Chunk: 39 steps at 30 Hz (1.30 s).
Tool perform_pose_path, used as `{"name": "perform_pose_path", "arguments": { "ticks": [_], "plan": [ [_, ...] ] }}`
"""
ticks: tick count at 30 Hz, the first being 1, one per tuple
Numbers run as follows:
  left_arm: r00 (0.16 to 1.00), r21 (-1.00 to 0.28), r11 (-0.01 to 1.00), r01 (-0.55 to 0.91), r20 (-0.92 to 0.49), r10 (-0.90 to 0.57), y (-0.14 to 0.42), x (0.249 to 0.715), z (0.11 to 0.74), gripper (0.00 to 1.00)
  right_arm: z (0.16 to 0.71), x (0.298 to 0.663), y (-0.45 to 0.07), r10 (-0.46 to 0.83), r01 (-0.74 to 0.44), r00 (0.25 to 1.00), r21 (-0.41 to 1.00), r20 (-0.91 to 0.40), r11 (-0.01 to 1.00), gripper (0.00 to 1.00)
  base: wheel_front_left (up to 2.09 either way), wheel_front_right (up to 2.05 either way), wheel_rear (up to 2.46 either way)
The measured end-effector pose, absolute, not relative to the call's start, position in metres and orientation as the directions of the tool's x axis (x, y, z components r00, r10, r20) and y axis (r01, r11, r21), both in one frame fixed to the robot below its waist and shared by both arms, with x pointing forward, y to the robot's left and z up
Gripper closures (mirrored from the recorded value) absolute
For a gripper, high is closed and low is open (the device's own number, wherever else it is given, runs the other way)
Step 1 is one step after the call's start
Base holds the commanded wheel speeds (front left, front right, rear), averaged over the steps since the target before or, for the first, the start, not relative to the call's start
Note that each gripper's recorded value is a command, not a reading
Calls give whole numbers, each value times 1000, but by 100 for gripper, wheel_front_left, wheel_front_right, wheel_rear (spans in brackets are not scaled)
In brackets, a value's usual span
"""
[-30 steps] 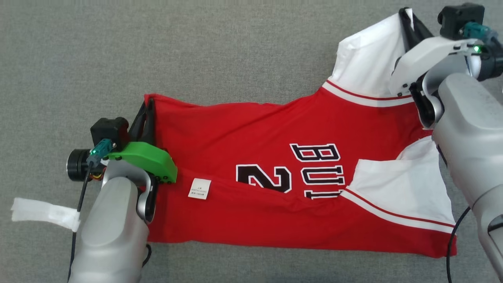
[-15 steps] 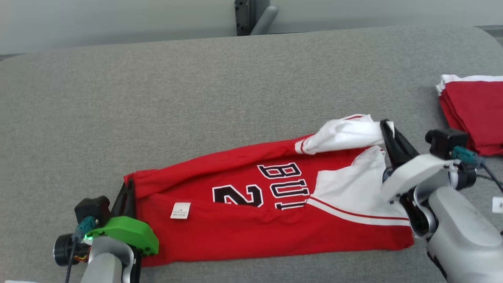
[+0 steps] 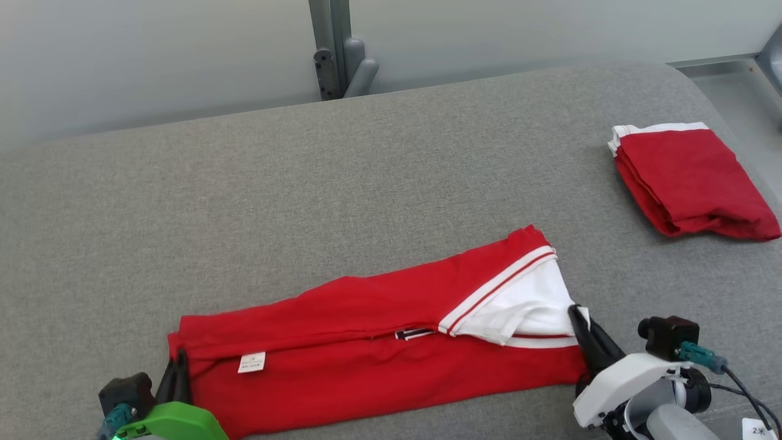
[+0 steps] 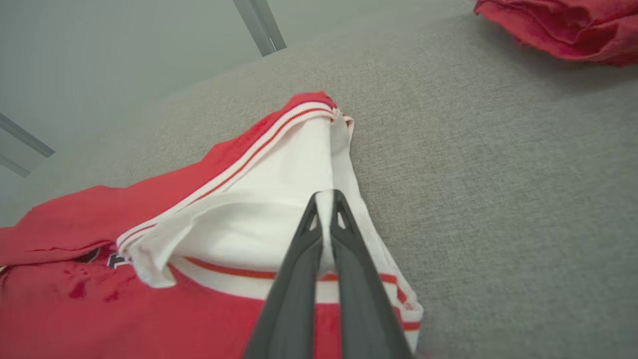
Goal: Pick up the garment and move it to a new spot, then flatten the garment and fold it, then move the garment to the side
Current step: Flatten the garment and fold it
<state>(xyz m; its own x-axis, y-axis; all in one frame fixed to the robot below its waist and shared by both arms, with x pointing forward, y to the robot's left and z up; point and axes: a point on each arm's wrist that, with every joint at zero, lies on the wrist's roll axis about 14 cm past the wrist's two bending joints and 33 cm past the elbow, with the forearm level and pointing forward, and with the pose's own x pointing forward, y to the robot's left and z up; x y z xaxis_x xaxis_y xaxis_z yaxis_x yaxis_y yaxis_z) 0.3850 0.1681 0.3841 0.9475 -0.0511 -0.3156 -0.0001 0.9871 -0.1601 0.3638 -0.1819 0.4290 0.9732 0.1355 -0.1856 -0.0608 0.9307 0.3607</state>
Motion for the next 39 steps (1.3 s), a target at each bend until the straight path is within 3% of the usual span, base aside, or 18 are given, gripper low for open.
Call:
{"name": "perform_pose_path", "arguments": {
  "ticks": [2,3,4,9,12,18,28,29,31,36,39],
  "plan": [
    [943,-159,987,-3,-328,-50,168,380,380,100,421,358,-184,128,-47,969,351,-212,935,100,0,0,0],
    [943,-161,987,-6,-329,-48,168,378,380,64,420,357,-187,118,-38,969,343,-216,939,67,0,0,0],
    [944,-160,987,-16,-328,-38,170,377,380,2,421,357,-191,110,-34,971,333,-212,942,0,0,0,0],
    [958,-140,987,-81,-283,38,189,372,393,0,459,380,-207,75,-48,993,259,-94,965,0,0,0,0],
    [960,-135,986,-100,-275,60,193,364,395,0,458,385,-194,101,-75,990,245,-94,967,0,0,0,0],
    [950,-134,984,-115,-304,69,190,349,387,0,416,394,-175,169,-120,944,182,-285,976,0,0,0,0],
    [942,-135,978,-156,-319,106,200,342,383,0,373,400,-157,198,-111,861,206,-468,972,0,0,0,0],
    [940,-134,978,-161,-322,111,201,342,382,0,370,400,-155,203,-113,854,210,-478,971,4,0,0,0],
    [939,-133,977,-165,-326,114,202,341,381,0,366,400,-153,205,-102,849,229,-488,968,100,0,0,0],
    [938,-134,978,-157,-331,105,199,340,379,0,364,400,-150,210,-91,850,258,-483,962,100,0,0,0],
    [941,-140,981,-136,-329,84,193,342,380,0,371,407,-176,135,-25,891,250,-433,968,100,0,0,0]
  ]
}}
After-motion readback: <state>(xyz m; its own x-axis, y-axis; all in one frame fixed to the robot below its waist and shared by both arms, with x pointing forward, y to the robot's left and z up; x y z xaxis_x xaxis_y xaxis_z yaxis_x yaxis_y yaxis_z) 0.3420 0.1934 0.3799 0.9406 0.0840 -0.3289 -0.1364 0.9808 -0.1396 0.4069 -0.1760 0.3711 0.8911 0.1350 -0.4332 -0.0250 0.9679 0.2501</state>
